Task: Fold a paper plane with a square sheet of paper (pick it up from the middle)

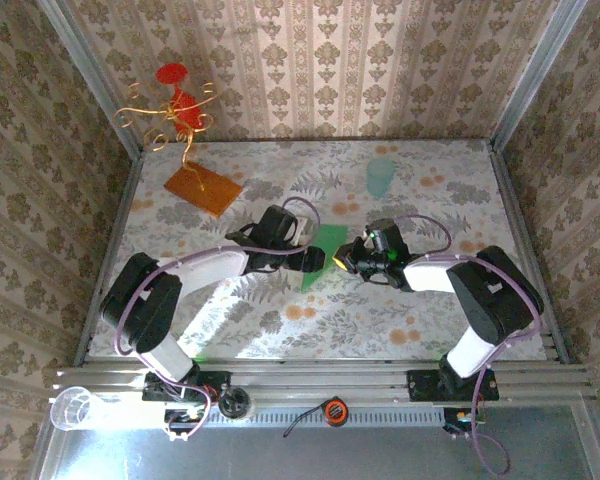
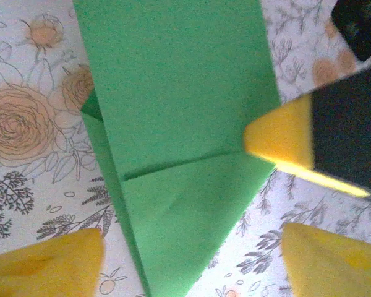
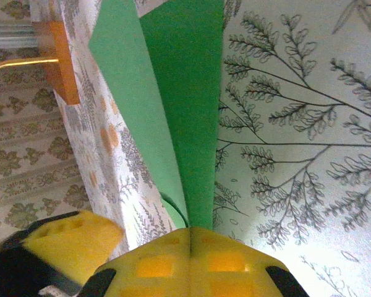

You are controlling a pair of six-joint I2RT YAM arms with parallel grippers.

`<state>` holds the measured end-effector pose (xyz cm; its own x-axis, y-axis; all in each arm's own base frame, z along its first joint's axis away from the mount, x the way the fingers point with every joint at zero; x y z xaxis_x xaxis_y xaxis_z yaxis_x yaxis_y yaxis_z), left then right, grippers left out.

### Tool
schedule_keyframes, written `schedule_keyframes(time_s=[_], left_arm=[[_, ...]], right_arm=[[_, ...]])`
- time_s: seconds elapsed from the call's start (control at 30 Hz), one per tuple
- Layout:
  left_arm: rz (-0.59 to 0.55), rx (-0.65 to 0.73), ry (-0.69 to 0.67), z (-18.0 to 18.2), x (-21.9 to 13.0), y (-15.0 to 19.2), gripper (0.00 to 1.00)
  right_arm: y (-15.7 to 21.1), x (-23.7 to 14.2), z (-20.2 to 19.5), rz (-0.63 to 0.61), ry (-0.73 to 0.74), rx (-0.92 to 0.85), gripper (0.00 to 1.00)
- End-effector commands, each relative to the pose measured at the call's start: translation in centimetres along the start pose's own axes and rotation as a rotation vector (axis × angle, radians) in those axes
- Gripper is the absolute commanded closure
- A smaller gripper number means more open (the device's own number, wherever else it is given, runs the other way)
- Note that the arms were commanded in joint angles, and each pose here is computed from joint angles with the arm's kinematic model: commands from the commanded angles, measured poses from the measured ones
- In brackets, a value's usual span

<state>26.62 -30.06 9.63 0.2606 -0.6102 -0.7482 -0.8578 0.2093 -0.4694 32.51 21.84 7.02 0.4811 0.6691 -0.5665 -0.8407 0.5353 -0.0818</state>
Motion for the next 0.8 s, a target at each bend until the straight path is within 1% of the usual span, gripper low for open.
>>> schedule_keyframes(time_s=[0.0,0.1,0.2,0.37,0.6,0.7,0.77], left_arm=[[-0.055,0.116,-0.007,-0.6,0.0,-0.1,0.13],[-0.082,0.195,-0.03,-1.1,0.0,0.1,0.05],[-0.113,0.274,-0.041,-1.8,-0.1,0.1,0.02],[-0.169,0.4,-0.059,-3.2,-0.1,0.1,0.02],[-0.175,0.444,-0.098,-3.2,0.2,-0.3,0.05],[-0.183,0.472,-0.138,-3.1,0.3,-0.4,0.05],[-0.171,0.498,-0.143,-3.0,0.7,-0.1,0.06]], right_arm=[[-0.7,-1.1,-0.5,-0.042,0.055,0.054,0.94],[-1.0,-1.5,-0.6,-0.054,0.072,0.076,0.94],[-1.2,-1.7,-0.4,-0.056,0.073,0.092,0.94],[-1.1,-1.4,-0.3,-0.037,0.064,0.117,0.94],[-0.9,-1.0,-0.5,-0.014,0.062,0.139,0.94],[-0.8,-1.0,-0.5,-0.011,0.06,0.147,0.94],[-0.7,-0.9,-0.4,-0.009,0.059,0.154,0.94]])
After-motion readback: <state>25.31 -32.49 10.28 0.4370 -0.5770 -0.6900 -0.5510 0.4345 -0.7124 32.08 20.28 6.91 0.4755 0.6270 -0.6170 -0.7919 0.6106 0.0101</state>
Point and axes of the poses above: each hand's point on the last joint's axis, 136 mm out from that joint toward the fingers, its own x axis out along the fingers, its own z axis along the line the jaws close on, y = z × x, the point moved 2 cm from there along -x, back along the fingers, and after that the axes turned 4 degrees about -x, right-handed, at the moved point
